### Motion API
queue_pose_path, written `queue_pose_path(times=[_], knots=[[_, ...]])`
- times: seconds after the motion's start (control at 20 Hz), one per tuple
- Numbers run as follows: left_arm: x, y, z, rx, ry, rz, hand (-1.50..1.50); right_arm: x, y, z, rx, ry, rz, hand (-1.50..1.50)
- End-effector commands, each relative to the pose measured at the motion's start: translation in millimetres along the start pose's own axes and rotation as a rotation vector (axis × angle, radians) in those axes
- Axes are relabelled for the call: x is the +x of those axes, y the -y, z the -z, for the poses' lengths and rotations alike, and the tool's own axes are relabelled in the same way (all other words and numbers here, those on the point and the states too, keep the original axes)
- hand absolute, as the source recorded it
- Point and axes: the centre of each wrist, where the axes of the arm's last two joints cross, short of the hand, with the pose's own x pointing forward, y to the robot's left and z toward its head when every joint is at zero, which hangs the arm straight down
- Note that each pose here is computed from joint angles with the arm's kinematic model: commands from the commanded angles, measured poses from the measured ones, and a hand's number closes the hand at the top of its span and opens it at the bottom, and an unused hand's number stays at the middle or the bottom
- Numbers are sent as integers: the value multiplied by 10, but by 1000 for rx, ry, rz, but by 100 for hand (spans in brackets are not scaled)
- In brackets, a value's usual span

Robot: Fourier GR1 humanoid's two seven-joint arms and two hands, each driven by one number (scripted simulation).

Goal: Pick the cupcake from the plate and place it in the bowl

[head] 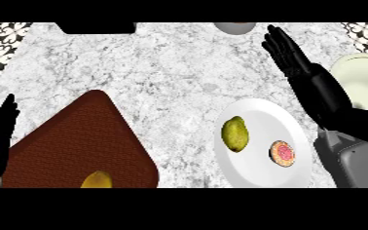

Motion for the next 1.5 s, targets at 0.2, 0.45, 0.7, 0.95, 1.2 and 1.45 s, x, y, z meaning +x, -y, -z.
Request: queue_pose_path(times=[0.2, 0.45, 0.7, 0.95, 1.2, 1.45], knots=[[635, 369, 167, -77, 174, -150, 0, 458, 597, -135, 191, 215, -40, 150], [474, 375, 42, -87, 132, -211, 0, 116, 1169, -828, -59, -364, -569, -150], [702, 430, 41, -125, 137, -216, 0, 87, 859, -1684, 27, -240, -598, -150], [809, 558, 135, -166, 130, -217, 0, 181, 898, -2103, -52, -295, -646, -150], [924, 583, 167, -170, 175, -221, 0, 663, 992, -1710, -32, -288, -651, -150], [798, 578, 94, -185, 168, -235, 0, 931, 847, -1257, 5, -321, -703, -150]])
